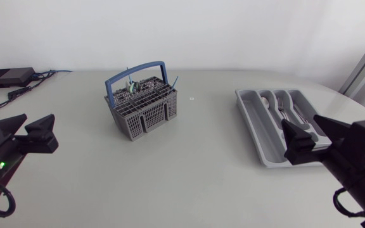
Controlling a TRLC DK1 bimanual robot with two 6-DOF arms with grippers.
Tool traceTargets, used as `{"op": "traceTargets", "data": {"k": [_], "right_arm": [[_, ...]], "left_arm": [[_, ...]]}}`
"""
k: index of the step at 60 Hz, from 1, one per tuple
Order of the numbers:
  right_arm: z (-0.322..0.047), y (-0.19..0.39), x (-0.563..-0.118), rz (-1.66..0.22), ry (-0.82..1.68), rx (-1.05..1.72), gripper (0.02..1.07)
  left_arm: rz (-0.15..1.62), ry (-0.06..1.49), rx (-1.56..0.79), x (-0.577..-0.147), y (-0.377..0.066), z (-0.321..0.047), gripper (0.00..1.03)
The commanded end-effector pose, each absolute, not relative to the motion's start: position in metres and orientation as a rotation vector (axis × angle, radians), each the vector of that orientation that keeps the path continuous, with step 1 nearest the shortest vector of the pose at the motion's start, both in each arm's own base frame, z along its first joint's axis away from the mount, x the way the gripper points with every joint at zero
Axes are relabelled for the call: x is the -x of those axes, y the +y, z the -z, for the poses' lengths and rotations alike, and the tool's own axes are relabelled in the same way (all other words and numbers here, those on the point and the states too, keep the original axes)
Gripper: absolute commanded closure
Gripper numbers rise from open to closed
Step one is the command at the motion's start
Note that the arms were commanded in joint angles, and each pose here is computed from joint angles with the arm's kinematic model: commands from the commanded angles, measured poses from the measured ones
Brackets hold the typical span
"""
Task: Unload the cutlery basket into the drawer organizer.
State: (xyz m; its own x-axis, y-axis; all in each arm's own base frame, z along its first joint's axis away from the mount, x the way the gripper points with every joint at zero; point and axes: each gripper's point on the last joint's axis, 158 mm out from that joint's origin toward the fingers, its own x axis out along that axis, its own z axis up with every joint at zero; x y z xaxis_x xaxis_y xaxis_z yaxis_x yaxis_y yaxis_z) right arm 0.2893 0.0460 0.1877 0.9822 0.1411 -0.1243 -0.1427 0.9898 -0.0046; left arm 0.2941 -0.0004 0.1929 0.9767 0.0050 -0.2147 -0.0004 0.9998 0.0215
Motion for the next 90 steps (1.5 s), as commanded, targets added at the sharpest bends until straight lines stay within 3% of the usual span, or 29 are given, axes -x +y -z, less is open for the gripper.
{"op": "traceTargets", "data": {"k": [1, 17, 29, 40, 51, 68, 78, 90], "right_arm": [[-0.196, 0.052, -0.308, -0.142, 0.156, -0.011, 0.07], [-0.184, 0.065, -0.342, -0.153, 0.288, -0.022, 0.07], [-0.172, 0.072, -0.347, -0.167, 0.416, 0.020, 0.07], [-0.160, 0.092, -0.353, -0.272, 0.533, 0.111, 0.07], [-0.146, 0.122, -0.361, -0.419, 0.617, 0.151, 0.07], [-0.123, 0.151, -0.359, -0.530, 0.663, 0.285, 0.07], [-0.118, 0.158, -0.353, -0.561, 0.673, 0.313, 0.07], [-0.113, 0.159, -0.351, -0.565, 0.684, 0.319, 0.07]], "left_arm": [[0.007, 0.253, 0.008, -0.311, -0.006, -0.202, 0.06], [0.010, 0.415, -0.036, -0.373, -0.013, -0.200, 0.12], [0.061, 0.633, -0.194, -0.424, -0.016, -0.167, 0.12], [0.250, 0.714, -0.295, -0.432, -0.053, -0.153, 0.08], [0.392, 0.709, -0.281, -0.440, -0.077, -0.148, 0.07], [0.391, 0.672, -0.276, -0.470, -0.080, -0.138, 0.12], [0.398, 0.652, -0.245, -0.481, -0.082, -0.135, 0.23], [0.422, 0.665, -0.246, -0.483, -0.087, -0.125, 0.52]]}}
